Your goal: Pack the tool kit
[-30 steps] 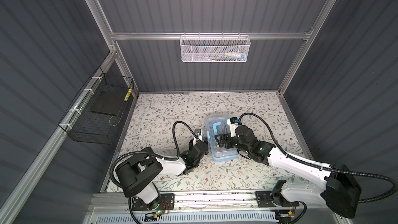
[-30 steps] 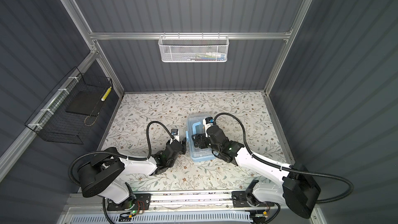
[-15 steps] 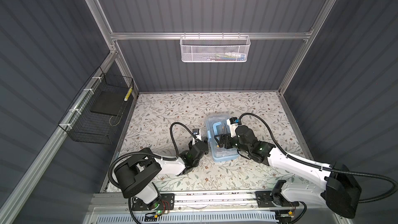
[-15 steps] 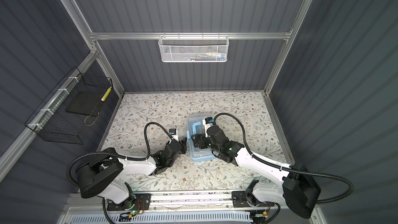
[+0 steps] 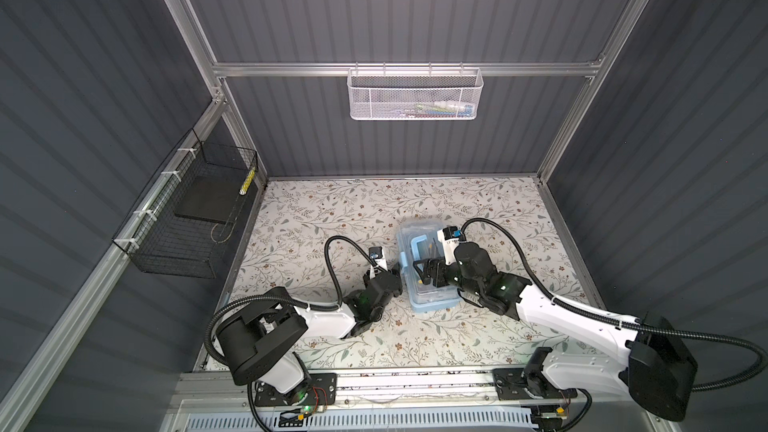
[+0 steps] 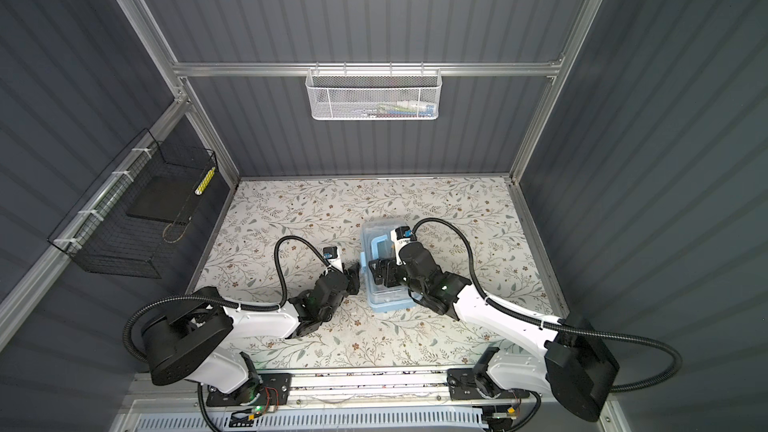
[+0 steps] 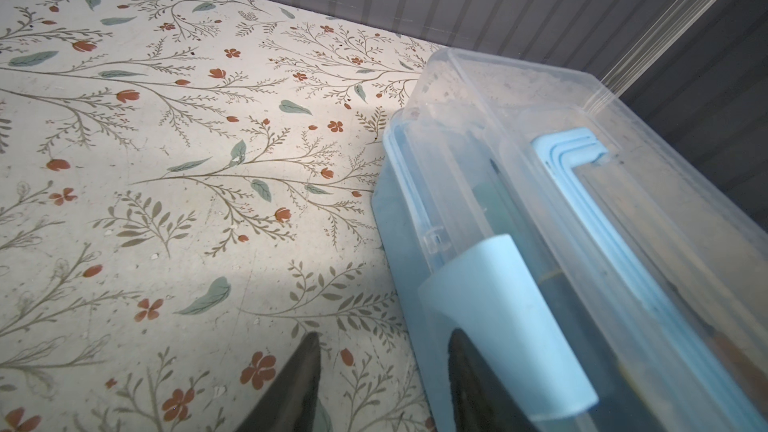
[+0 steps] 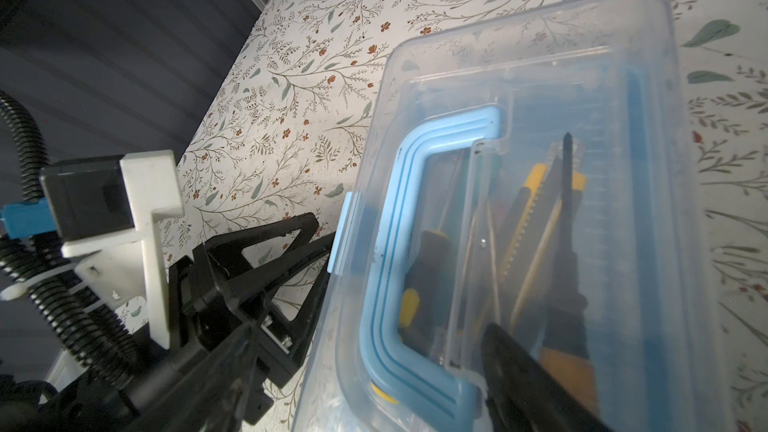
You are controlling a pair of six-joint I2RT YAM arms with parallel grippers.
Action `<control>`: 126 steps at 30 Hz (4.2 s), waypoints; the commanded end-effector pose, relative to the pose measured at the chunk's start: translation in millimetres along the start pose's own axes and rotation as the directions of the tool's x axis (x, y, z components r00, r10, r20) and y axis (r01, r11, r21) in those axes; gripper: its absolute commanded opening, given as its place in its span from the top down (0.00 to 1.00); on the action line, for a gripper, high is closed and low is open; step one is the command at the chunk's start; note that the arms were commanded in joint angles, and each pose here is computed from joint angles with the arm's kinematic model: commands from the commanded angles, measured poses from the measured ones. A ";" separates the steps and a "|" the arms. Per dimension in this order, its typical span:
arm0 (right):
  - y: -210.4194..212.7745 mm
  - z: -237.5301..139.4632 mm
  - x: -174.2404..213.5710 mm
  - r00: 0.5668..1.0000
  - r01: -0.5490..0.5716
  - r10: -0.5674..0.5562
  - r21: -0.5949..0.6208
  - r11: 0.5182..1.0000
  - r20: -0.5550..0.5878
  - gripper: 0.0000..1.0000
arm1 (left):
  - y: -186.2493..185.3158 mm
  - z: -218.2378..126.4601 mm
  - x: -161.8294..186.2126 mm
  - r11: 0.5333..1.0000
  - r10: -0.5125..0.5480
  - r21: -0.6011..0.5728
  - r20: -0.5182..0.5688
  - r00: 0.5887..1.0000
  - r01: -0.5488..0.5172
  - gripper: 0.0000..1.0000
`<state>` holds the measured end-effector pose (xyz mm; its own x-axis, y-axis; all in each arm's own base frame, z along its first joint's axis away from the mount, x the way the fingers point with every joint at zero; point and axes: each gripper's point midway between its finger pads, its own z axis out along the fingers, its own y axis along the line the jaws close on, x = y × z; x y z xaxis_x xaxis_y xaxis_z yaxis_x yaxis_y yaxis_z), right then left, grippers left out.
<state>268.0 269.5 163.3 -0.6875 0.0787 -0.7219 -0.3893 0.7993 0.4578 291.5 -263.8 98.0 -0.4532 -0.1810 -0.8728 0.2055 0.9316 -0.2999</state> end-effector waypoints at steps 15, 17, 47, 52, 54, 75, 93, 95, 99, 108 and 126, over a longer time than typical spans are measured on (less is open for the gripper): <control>-24.4 5.2 48.8 0.987 -0.018 0.028 0.066 0.998 -0.158 0.16 | -32.1 -10.4 -15.5 0.978 -0.133 0.160 0.002 0.991 0.131 0.49; -24.7 5.6 49.2 0.987 -0.017 0.027 0.067 0.998 -0.160 0.16 | -32.0 -10.6 -15.6 0.978 -0.138 0.161 0.002 0.990 0.136 0.49; -30.5 8.6 59.1 0.983 -0.018 0.032 0.079 0.997 -0.181 0.17 | -53.4 0.6 5.6 0.945 -0.152 0.289 -0.028 0.988 0.154 0.74; -29.8 10.3 61.0 0.982 -0.031 0.044 0.073 0.997 -0.185 0.17 | -54.2 1.8 9.8 0.941 -0.154 0.298 -0.037 0.987 0.158 0.74; -28.7 8.7 58.6 0.984 -0.036 0.047 0.069 0.997 -0.174 0.18 | -53.1 0.2 9.9 0.939 -0.161 0.304 -0.033 0.986 0.164 0.73; -39.4 -75.7 -33.0 0.996 -0.072 0.060 0.201 0.977 0.066 0.16 | -22.0 19.5 -15.5 0.937 -0.229 0.247 -0.098 0.968 0.247 0.66; -108.8 -88.0 -53.1 0.982 -0.179 0.187 0.404 0.897 0.020 0.19 | 7.9 13.3 -45.3 0.976 -0.217 -0.116 -0.443 0.870 0.185 0.57; -112.5 -86.6 -53.2 0.980 -0.185 0.196 0.411 0.893 0.015 0.19 | 5.4 9.1 -44.0 0.978 -0.208 -0.110 -0.478 0.854 0.177 0.58; -118.7 -84.2 -51.1 0.976 -0.199 0.217 0.416 0.887 0.004 0.19 | 4.2 1.1 -33.0 0.976 -0.216 -0.119 -0.541 0.813 0.180 0.61; -123.6 -77.7 -45.9 0.970 -0.216 0.242 0.398 0.892 -0.014 0.19 | -13.5 1.3 -16.5 0.958 -0.254 -0.038 -0.583 0.772 0.285 0.61; -129.1 -64.9 -37.4 0.965 -0.220 0.259 0.386 0.896 -0.049 0.19 | -22.6 16.4 3.9 0.951 -0.259 -0.027 -0.611 0.748 0.307 0.62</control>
<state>305.2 124.6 168.9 -0.7883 0.2643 -0.5557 0.0509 0.9279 0.3692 302.9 -286.6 99.4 -0.9151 -0.1931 -0.3540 0.0301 0.8428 -0.5374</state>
